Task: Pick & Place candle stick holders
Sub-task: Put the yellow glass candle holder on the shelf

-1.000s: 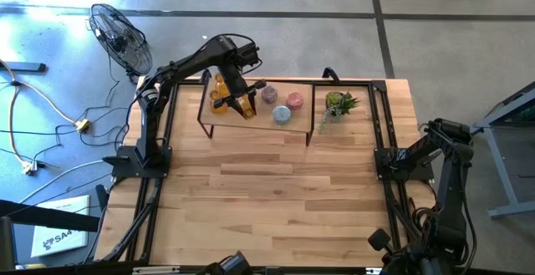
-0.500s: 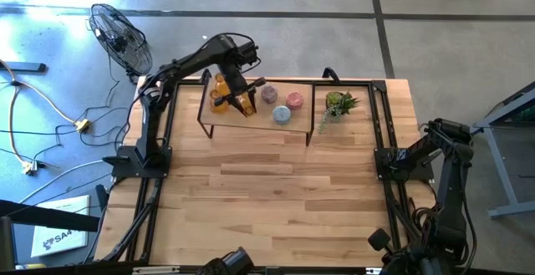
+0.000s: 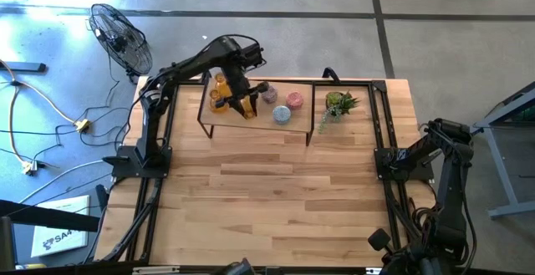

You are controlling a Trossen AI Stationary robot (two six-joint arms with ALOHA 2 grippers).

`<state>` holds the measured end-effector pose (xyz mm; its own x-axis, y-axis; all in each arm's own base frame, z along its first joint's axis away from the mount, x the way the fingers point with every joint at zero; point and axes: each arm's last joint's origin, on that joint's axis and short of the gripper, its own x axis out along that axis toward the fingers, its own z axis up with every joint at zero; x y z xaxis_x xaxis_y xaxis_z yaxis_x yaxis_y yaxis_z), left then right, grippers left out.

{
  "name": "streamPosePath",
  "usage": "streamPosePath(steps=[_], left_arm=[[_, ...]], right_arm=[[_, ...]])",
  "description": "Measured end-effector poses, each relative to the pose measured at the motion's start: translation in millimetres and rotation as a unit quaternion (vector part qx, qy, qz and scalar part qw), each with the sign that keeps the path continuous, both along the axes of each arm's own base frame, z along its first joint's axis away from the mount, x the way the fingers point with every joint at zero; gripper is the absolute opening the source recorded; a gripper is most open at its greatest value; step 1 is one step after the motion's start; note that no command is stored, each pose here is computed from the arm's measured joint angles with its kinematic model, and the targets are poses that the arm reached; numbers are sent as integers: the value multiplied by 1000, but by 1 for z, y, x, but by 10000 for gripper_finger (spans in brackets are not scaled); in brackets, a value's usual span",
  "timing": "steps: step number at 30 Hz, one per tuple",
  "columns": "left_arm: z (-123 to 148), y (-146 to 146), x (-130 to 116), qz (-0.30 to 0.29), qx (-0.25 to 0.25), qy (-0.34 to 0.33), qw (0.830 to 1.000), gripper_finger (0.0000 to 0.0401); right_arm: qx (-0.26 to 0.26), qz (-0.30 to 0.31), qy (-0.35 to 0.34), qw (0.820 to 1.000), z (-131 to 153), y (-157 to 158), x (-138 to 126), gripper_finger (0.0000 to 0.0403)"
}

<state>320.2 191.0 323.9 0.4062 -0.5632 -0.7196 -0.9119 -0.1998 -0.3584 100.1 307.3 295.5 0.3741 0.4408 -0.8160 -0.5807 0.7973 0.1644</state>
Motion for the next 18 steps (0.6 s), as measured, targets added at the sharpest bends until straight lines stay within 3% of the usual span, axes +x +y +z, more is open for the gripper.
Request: streamPosePath(steps=[5, 9, 16, 18], left_arm=[[30, -20, 11, -29, 104, -13, 994, 137], [55, -43, 19, -67, 224, -26, 972, 137], [87, -97, 31, -135, 426, -56, 893, 134], [95, -112, 34, -178, 482, -87, 853, 134]], right_arm=[[0, 0, 0, 1000, 0, 0, 0, 6], [0, 0, 0, 1000, 0, 0, 0, 5], [0, 0, 0, 1000, 0, 0, 0, 5], [0, 0, 0, 1000, 0, 0, 0, 5]])
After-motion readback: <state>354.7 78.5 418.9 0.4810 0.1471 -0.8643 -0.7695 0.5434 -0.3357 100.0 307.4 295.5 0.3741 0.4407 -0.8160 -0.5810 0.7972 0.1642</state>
